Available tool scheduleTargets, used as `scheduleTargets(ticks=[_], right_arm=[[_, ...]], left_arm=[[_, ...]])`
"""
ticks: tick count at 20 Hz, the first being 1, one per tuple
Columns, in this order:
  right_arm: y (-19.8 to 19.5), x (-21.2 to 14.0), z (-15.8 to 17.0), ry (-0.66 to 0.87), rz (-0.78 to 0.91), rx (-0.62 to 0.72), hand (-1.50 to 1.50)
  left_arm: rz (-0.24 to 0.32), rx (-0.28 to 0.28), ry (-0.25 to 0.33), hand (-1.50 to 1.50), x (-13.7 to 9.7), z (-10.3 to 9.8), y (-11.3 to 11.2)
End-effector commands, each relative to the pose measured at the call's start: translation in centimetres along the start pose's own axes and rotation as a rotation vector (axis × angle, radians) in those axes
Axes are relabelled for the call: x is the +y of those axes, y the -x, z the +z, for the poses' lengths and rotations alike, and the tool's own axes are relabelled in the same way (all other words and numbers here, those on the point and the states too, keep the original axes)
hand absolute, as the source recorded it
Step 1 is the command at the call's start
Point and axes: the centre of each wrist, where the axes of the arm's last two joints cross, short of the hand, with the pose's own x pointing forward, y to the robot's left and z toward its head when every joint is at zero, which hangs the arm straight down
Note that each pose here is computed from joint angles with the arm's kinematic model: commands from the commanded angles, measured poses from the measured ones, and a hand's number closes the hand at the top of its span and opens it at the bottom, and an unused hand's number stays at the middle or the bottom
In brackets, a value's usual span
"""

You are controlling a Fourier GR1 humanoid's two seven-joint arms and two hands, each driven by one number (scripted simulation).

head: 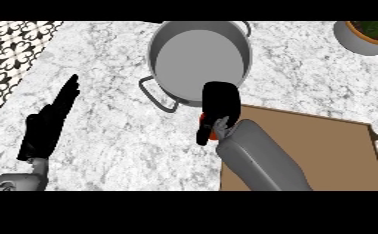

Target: Pick the tomato from the tray and place it in the pot

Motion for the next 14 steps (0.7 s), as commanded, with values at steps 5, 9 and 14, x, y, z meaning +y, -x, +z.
scheduleTargets(ticks=[5, 9, 14], right_arm=[[-6.7, -5.8, 2.9, 0.392, -0.033, 0.037, 1.50], [-9.0, -8.3, 4.3, 0.634, -0.047, 0.072, 1.50], [-10.1, -11.2, 4.9, 0.744, -0.199, 0.082, 1.50]], left_arm=[[-0.016, -0.010, 0.024, 0.00, -1.0, -1.3, -1.0], [-0.018, 0.009, 0.020, 0.00, -1.6, -0.8, -0.5], [-0.006, 0.015, 0.027, 0.00, -1.5, -1.5, -0.6]])
